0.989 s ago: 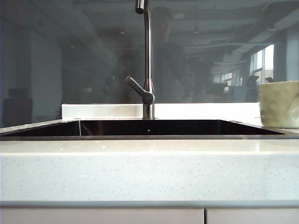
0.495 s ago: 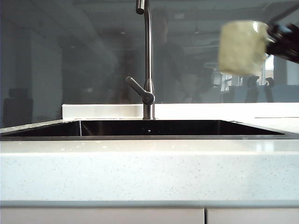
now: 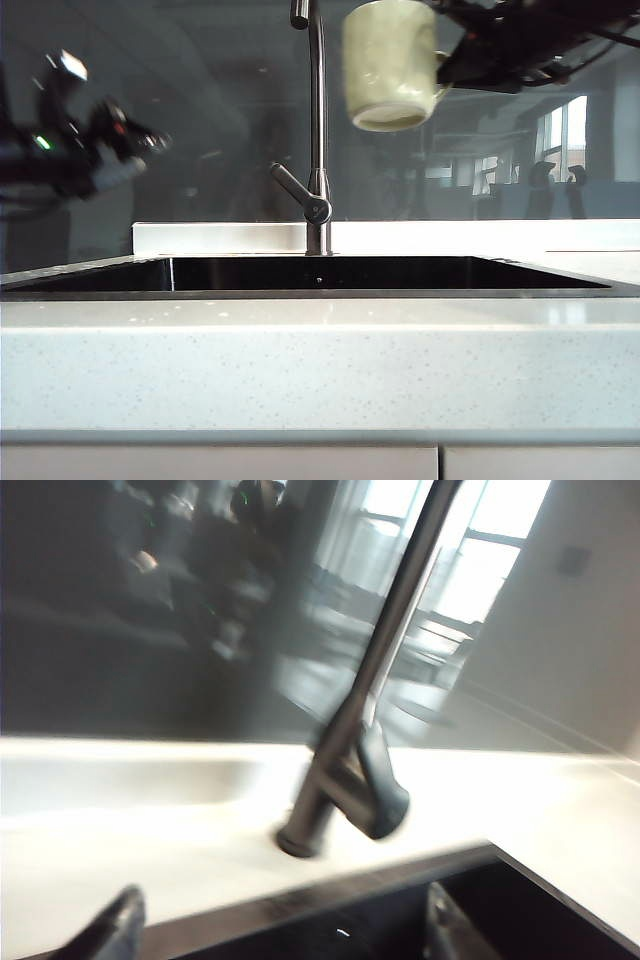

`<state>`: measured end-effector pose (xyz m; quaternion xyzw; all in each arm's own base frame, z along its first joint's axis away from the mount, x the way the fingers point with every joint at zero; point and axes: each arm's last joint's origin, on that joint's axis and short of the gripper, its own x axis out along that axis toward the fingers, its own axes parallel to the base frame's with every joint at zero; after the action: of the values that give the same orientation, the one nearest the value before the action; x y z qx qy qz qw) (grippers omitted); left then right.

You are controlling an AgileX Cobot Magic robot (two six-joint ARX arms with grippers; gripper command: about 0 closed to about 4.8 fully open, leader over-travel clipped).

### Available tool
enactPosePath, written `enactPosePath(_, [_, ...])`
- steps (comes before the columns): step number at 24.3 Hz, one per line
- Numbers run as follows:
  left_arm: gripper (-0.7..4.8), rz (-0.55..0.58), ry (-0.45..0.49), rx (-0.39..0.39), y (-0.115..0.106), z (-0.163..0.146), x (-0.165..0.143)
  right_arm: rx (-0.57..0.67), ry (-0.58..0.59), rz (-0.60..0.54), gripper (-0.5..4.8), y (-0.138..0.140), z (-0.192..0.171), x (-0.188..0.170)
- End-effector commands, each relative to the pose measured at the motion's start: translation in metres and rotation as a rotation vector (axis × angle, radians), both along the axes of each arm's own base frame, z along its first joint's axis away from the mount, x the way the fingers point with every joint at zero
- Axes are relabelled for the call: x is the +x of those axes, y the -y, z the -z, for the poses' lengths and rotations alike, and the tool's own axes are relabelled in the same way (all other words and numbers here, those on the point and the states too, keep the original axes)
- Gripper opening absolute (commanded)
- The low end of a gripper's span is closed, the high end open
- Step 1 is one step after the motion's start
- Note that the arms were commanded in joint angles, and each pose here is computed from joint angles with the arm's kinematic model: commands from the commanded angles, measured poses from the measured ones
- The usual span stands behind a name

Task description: Pick up the mug next to the sink, go to the faucet to get some water, pour the water into the sink, and finally put the mug back to its place.

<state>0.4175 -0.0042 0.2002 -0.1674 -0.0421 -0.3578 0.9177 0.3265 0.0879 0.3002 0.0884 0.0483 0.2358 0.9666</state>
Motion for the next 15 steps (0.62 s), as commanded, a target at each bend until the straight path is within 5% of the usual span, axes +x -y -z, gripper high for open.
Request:
enactPosePath(1, [3.78,0.214,-0.009,-0.033,0.022,0.022,0.061,0.013,0.053,-0.031,-0.07,-0.023,-0.011,0.009])
enactPosePath(8, [4.03,0.372,0.113,-0.045,0.065,0.023,0.123,0.005,0.029,0.001,-0.07,-0.033,-0.01,0.031])
enactPosePath(15, [4.45,0.426,0.184,-0.022,0.096,0.006,0.139,0.01,0.047,0.021,-0.07,-0.04,-0.025,0.056])
